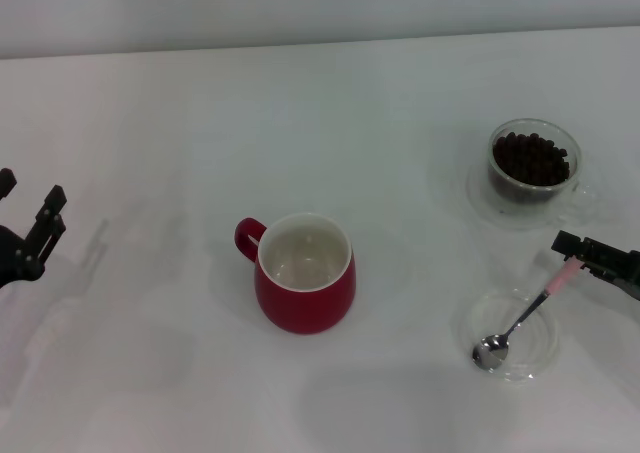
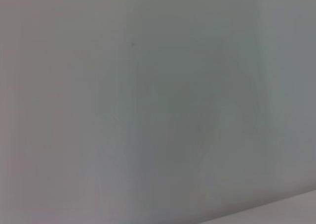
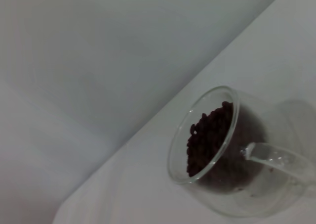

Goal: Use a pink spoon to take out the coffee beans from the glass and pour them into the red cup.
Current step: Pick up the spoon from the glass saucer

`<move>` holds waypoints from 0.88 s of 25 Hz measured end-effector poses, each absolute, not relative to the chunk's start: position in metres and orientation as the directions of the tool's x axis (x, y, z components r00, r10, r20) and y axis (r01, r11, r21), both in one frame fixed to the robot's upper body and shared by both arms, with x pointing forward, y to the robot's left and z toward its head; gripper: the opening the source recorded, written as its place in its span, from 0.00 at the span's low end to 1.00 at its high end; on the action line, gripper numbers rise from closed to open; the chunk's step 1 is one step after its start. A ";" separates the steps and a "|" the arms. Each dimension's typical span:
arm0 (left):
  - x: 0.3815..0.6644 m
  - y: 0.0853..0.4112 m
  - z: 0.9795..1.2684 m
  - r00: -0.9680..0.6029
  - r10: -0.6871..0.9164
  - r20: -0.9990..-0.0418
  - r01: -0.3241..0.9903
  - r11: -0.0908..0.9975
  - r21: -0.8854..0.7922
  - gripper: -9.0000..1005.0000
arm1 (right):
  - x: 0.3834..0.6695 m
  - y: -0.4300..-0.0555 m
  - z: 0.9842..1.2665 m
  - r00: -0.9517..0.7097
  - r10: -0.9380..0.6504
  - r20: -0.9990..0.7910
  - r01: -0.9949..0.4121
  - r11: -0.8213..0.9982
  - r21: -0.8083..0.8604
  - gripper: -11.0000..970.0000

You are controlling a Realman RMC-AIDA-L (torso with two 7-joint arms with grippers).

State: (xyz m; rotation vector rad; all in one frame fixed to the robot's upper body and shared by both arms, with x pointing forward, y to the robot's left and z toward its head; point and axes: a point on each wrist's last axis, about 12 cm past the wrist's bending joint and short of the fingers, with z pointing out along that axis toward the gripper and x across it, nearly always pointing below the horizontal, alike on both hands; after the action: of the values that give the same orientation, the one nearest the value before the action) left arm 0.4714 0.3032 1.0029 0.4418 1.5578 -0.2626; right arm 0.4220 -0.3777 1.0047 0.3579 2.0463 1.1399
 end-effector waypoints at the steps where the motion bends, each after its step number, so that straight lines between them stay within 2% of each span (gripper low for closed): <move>1: 0.471 0.303 1.003 0.007 0.114 -0.993 0.433 0.895 0.106 0.57 | 0.422 -0.378 1.004 -0.676 0.560 -0.478 -0.108 0.566 0.817 0.65; 3: 0.472 0.303 1.002 0.003 0.117 -0.993 0.432 0.896 0.106 0.57 | 0.422 -0.378 1.003 -0.676 0.561 -0.478 -0.102 0.572 0.814 0.65; 8: 0.473 0.303 1.002 -0.005 0.122 -0.993 0.430 0.896 0.108 0.57 | 0.422 -0.378 1.002 -0.676 0.559 -0.480 -0.099 0.576 0.811 0.52; 22: 0.474 0.303 1.001 -0.009 0.125 -0.992 0.430 0.896 0.109 0.57 | 0.422 -0.375 1.003 -0.678 0.553 -0.484 -0.119 0.567 0.815 0.52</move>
State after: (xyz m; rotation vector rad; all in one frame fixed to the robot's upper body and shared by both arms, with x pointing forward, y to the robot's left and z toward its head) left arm 0.4744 0.3031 1.0015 0.4447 1.5766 -0.2542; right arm 0.4224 -0.3748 1.0031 0.3471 2.0470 1.1378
